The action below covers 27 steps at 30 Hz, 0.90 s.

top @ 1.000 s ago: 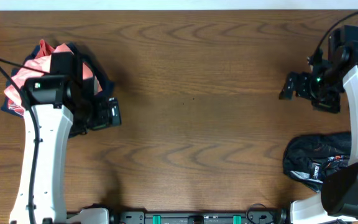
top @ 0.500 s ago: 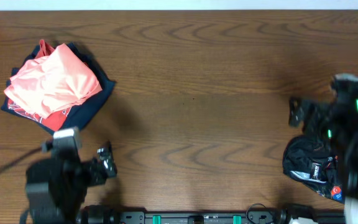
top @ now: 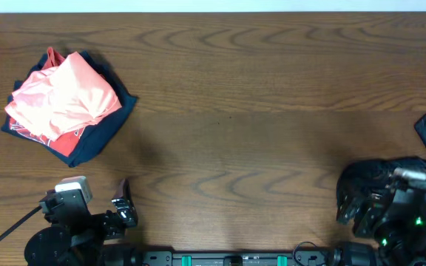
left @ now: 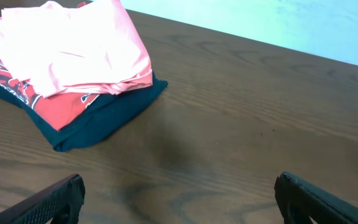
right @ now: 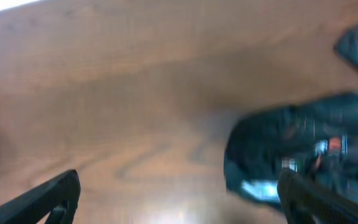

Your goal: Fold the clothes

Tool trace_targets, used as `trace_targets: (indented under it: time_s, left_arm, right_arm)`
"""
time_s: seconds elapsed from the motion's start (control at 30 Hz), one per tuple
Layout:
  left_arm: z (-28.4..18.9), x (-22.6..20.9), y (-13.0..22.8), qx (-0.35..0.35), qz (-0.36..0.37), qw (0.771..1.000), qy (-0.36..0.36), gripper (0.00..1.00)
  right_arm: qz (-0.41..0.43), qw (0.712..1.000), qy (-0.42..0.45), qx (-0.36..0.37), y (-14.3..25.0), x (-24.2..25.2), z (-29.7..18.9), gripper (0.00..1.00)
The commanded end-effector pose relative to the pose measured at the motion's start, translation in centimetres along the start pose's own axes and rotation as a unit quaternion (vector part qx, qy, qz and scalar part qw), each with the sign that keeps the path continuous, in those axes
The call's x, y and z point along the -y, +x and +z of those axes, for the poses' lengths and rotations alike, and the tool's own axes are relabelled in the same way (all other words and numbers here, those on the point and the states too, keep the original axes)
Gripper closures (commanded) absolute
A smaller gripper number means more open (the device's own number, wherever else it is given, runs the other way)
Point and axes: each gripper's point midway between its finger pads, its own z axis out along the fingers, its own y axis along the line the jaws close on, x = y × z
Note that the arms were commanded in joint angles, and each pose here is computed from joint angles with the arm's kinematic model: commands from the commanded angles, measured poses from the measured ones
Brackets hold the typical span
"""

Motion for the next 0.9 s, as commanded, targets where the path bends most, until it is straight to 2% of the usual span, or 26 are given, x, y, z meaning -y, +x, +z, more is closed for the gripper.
trace_targets:
  time_s: [0.0, 0.37, 0.6, 0.77, 0.87]
  left_arm:
    - [0.1, 0.0, 0.1, 0.0, -0.006, 1.0, 0.002, 0.02]
    - [0.1, 0.0, 0.1, 0.0, -0.006, 1.0, 0.002, 0.02]
    - [0.1, 0.0, 0.1, 0.0, -0.006, 1.0, 0.002, 0.02]
    - [0.1, 0.0, 0.1, 0.0, -0.006, 1.0, 0.002, 0.02]
    - [0.1, 0.0, 0.1, 0.0, -0.006, 1.0, 0.002, 0.02]
  right_arm:
    - [0.012, 1.0, 0.0, -0.015, 0.8, 0.0, 0.1, 0.01]
    - [0.004, 1.0, 0.003, 0.0, 0.3, 0.2, 0.0, 0.01]
    - [-0.053, 0.989, -0.018, 0.139, -2.7, -0.3, 1.1, 0.01]
    - [-0.116, 0.96, -0.057, 0.247, -3.9, -1.5, 3.7, 0.01]
    - [-0.141, 0.945, -0.064, 0.289, -4.0, -1.7, 5.3, 0.01]
